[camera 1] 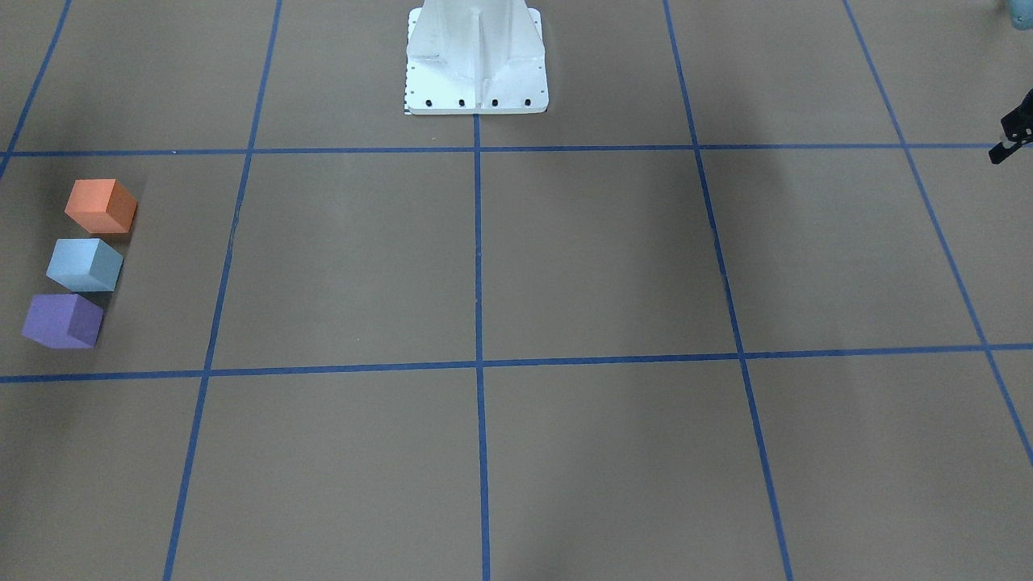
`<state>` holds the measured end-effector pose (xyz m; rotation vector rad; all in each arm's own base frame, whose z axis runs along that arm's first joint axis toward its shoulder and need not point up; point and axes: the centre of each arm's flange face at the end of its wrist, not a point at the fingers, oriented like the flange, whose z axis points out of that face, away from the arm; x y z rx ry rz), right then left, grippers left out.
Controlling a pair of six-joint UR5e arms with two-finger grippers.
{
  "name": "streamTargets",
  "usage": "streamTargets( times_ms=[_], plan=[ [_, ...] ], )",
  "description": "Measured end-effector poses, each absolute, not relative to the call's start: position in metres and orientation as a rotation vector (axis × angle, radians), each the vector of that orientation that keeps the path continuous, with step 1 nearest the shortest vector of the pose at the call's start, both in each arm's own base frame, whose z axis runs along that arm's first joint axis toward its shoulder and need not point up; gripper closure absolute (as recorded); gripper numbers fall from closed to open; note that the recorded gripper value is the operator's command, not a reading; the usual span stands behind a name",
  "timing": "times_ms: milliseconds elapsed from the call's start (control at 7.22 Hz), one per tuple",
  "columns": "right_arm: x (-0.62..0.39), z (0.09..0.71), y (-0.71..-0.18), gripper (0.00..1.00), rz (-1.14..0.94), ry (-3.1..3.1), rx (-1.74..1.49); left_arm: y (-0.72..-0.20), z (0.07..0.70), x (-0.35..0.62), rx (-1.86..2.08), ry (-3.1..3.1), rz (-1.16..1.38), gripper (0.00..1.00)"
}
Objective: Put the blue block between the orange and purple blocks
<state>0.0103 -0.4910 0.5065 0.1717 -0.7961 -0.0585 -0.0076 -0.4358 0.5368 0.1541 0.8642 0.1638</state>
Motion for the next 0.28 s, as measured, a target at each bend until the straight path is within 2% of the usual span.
streamTargets(
  times_ms=[277],
  plan=[
    [0.0066,0.5074,-0.4912,0.0,-0.065,-0.794,0.167,-0.4388,0.531,-0.0068,0.164,0.859,0.17,0.0]
  ],
)
